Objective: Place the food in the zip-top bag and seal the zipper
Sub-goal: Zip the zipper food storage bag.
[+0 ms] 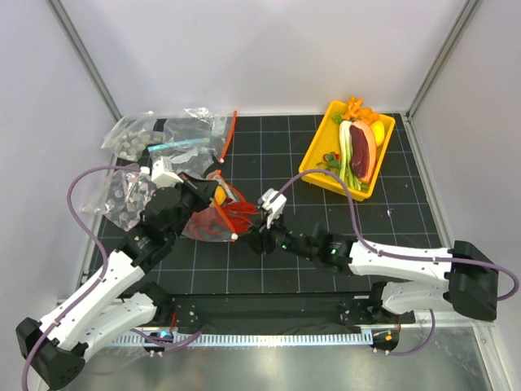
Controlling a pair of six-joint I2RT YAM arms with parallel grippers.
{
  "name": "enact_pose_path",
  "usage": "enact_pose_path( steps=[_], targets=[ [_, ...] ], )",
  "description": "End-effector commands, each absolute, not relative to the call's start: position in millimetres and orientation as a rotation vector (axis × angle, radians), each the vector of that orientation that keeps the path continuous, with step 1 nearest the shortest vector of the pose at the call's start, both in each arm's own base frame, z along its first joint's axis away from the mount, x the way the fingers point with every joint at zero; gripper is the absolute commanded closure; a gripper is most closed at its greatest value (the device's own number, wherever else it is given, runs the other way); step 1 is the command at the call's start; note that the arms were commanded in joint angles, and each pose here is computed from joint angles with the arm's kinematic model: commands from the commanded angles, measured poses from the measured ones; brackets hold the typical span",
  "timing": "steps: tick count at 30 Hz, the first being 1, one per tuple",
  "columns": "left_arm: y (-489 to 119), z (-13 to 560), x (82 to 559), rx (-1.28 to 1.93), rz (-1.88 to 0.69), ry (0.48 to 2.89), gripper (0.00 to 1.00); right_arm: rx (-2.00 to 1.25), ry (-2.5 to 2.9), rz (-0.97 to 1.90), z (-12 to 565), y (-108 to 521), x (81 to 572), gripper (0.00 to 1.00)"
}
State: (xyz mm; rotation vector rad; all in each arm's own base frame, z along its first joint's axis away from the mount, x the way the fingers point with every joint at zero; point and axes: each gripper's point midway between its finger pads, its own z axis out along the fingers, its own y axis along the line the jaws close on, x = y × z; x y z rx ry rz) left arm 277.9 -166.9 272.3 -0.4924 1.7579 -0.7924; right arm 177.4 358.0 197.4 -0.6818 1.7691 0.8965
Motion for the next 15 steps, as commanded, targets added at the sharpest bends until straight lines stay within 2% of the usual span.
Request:
enact_pose_path(
  steps=[1,7,15],
  targets=[
    [-156.3,287.3,283.4,-0.528,-0.770,1.686,1.00,-0.684,1.697,1.002,229.5,388.1,158.1,0.55],
    [-152.6,289.6,282.3,-0.528,-0.758,1.675,0.99,-0.522,1.886,0.862,189.7,393.5,175.2,0.45],
    [-153.5,292.1,279.1,-0.526,-0.782,1.670,0.99,-0.419,1.886,0.788,177.9,397.5,194.2,0.43]
  ],
)
